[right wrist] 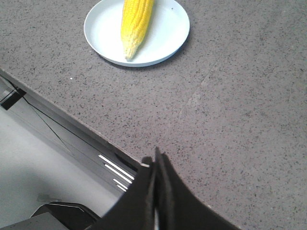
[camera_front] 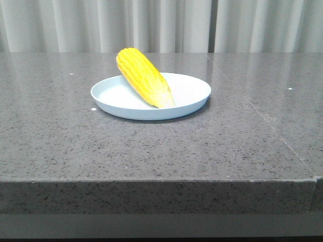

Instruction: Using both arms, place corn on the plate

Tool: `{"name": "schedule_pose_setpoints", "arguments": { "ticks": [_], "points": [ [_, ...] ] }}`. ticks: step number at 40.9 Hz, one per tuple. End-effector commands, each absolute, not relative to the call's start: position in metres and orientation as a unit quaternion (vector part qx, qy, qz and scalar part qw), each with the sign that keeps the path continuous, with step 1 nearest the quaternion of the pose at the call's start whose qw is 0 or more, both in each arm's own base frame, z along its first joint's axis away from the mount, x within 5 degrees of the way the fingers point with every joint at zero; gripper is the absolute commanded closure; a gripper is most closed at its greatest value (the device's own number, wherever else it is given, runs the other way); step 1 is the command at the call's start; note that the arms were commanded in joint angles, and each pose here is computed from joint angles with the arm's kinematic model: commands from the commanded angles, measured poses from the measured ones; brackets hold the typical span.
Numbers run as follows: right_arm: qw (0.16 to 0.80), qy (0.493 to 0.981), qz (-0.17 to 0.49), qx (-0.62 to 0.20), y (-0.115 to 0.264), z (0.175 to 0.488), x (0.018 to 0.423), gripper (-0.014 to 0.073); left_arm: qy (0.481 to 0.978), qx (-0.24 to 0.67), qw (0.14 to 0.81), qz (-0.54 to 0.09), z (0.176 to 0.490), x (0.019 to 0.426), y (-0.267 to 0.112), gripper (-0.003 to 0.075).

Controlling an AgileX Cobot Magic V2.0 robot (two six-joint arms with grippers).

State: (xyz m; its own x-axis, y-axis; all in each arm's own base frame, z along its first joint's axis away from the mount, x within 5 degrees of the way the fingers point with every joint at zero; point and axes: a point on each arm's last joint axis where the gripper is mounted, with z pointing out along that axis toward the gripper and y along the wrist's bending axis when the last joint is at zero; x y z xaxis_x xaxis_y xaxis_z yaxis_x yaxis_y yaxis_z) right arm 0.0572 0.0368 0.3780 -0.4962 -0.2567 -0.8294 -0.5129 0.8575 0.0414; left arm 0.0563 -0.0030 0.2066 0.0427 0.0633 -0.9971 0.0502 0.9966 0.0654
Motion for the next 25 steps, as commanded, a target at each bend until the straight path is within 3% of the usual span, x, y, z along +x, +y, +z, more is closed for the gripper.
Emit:
{"name": "schedule_pose_setpoints", "arguments": {
  "ticks": [1, 25],
  "points": [
    [0.483, 0.834, 0.145, -0.222, 0.0368, 0.3892, 0.0594, 0.0662, 0.662, 0.031, 0.749, 0.001, 0.2075, 0.0552, -0.0025, 0.0741],
    [0.491, 0.831, 0.144, -0.217, 0.0348, 0.386, 0.0572, 0.0662, 0.662, 0.031, 0.749, 0.001, 0.2075, 0.0552, -0.0025, 0.0741]
  ]
}}
